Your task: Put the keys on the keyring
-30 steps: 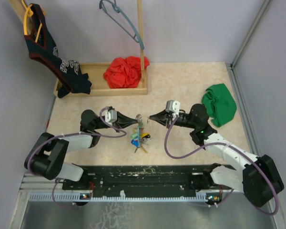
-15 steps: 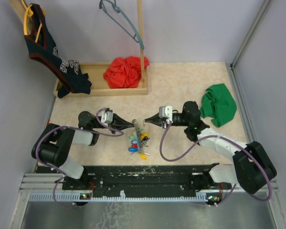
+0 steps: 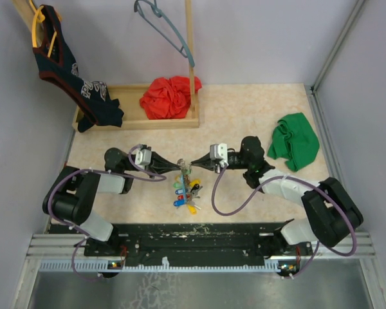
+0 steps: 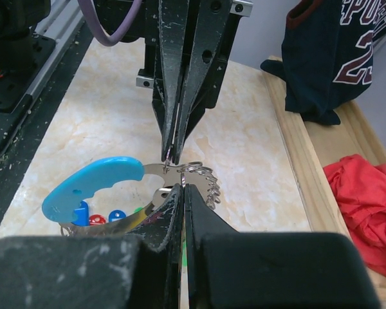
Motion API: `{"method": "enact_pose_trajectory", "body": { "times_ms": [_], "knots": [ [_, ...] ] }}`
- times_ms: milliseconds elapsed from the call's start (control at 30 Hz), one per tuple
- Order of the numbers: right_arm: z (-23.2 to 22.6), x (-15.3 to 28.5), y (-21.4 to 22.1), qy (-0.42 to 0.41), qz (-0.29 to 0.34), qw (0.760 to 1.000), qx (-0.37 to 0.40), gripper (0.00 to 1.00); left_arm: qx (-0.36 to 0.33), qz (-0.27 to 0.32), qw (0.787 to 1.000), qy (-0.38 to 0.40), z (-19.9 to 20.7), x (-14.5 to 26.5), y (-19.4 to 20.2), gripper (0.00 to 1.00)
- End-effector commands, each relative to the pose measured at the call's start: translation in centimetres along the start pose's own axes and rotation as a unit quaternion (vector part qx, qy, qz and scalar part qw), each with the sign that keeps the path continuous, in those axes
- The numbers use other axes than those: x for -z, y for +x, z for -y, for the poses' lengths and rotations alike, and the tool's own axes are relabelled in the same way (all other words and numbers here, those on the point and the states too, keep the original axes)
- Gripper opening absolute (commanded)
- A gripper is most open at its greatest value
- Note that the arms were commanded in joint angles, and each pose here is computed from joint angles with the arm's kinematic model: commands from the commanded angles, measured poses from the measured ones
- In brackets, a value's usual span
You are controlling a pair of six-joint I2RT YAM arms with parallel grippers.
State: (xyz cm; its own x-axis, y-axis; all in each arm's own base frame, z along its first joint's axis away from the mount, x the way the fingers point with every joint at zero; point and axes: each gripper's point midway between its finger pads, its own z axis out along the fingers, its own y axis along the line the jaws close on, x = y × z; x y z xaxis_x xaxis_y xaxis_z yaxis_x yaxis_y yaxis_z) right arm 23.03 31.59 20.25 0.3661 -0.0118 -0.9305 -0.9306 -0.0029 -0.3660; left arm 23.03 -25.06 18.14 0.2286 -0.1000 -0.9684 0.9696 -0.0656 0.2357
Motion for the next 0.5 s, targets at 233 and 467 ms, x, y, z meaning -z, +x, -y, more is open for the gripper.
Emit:
{"method": "enact_pose_trajectory", "body": {
  "times_ms": [233,467],
  "knots": [
    [0.7,-1.1,-1.7,0.013,0.032,0.999,0.025,0.0,-0.157,0.038,0.987,-0.029,-1.6,0.0,-3.9,0.0],
    [0.7,-1.7,-1.6,0.04,0.04,0.998,-0.03,0.0,-0.159,0.043,0.985,-0.047,-1.8,0.1,-4.3,0.0]
  ]
}}
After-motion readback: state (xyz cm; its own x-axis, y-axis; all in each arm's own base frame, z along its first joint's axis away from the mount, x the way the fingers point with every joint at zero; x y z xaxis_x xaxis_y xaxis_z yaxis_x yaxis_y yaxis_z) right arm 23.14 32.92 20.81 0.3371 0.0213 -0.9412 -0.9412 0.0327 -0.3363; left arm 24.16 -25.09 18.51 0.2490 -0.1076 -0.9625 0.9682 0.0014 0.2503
